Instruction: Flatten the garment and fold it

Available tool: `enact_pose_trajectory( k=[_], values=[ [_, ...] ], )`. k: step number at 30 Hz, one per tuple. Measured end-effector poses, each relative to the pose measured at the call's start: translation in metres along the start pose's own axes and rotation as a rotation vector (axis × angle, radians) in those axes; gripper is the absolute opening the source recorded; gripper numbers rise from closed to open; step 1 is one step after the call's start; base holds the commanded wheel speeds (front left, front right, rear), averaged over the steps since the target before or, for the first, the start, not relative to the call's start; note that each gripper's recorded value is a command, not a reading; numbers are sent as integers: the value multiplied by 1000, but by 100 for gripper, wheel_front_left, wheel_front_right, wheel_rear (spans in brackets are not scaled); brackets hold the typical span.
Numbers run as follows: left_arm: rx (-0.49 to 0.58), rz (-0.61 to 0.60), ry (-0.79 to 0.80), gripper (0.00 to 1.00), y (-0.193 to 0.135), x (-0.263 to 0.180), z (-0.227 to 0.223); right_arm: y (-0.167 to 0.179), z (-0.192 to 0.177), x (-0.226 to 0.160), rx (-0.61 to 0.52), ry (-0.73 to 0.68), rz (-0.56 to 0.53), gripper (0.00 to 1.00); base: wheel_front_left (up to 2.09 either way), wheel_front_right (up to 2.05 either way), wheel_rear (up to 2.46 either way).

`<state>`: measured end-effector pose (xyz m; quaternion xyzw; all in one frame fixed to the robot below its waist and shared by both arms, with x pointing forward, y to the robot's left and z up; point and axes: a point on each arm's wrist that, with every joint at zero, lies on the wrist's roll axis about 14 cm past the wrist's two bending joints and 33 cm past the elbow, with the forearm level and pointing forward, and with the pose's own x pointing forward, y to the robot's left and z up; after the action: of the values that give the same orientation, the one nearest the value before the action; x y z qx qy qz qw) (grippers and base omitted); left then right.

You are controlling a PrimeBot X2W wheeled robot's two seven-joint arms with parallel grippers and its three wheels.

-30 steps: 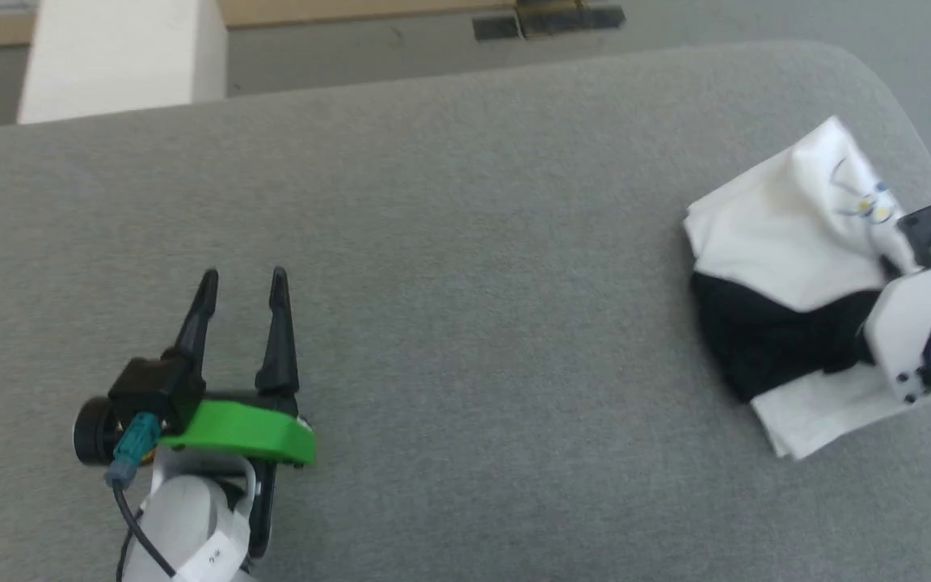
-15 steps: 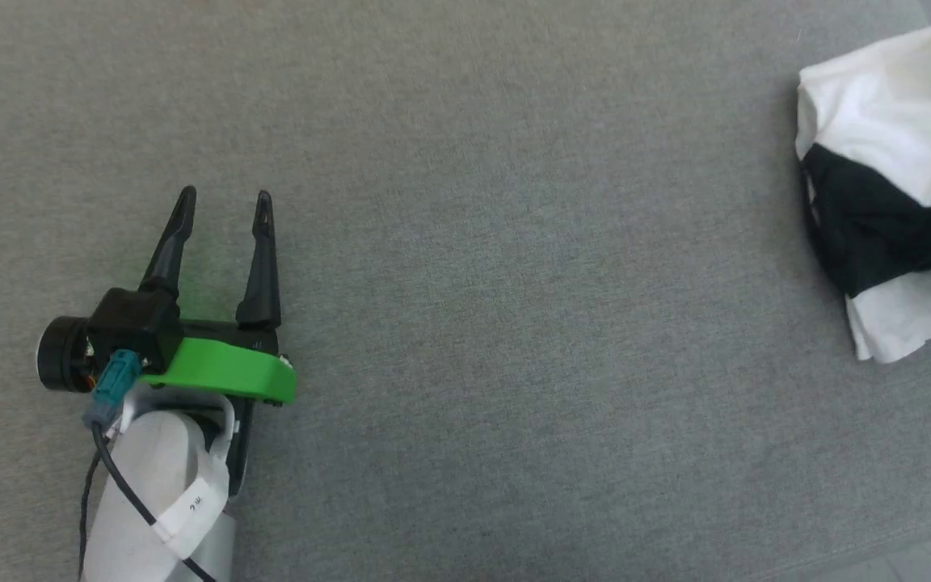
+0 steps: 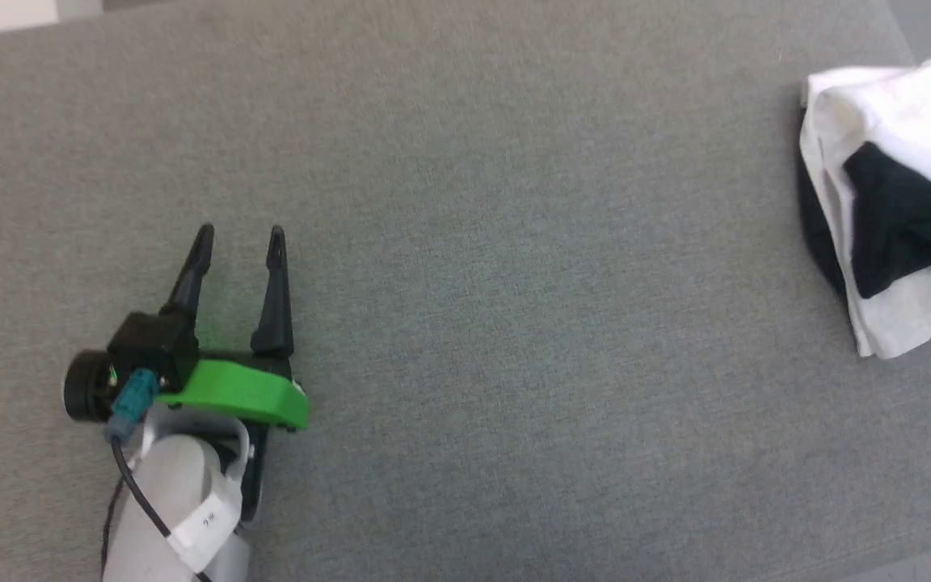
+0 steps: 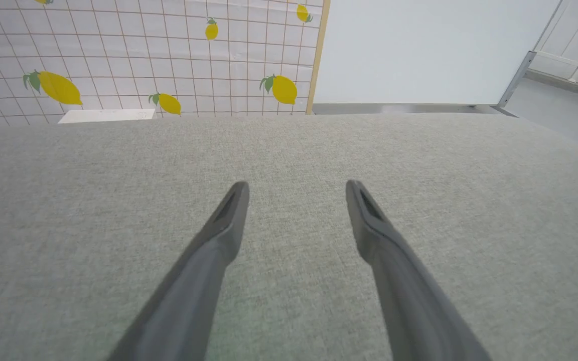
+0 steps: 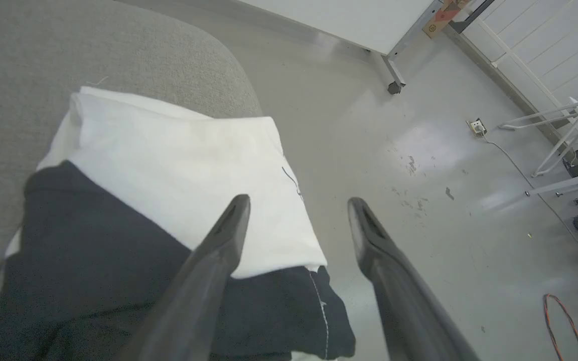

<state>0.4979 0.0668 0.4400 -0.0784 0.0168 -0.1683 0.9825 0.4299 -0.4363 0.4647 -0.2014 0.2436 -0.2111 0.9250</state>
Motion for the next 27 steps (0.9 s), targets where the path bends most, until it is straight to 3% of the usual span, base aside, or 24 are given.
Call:
enact_pose_trajectory(
  k=[8, 13, 20, 27],
  values=[
    [4, 66, -25, 100, 4, -43, 29, 20, 43, -43, 179, -256, 80, 100, 0, 0, 0],
    [14, 116, -64, 100, 10, -71, 50, 50, 74, -87, 302, -420, 181, 100, 0, 0, 0],
    [38, 157, -101, 100, 15, -102, 70, 82, 99, -145, 447, -571, 299, 100, 0, 0, 0],
    [50, 206, -134, 100, 25, -128, 83, 120, 112, -185, 515, -643, 415, 100, 0, 0, 0]
  ],
)
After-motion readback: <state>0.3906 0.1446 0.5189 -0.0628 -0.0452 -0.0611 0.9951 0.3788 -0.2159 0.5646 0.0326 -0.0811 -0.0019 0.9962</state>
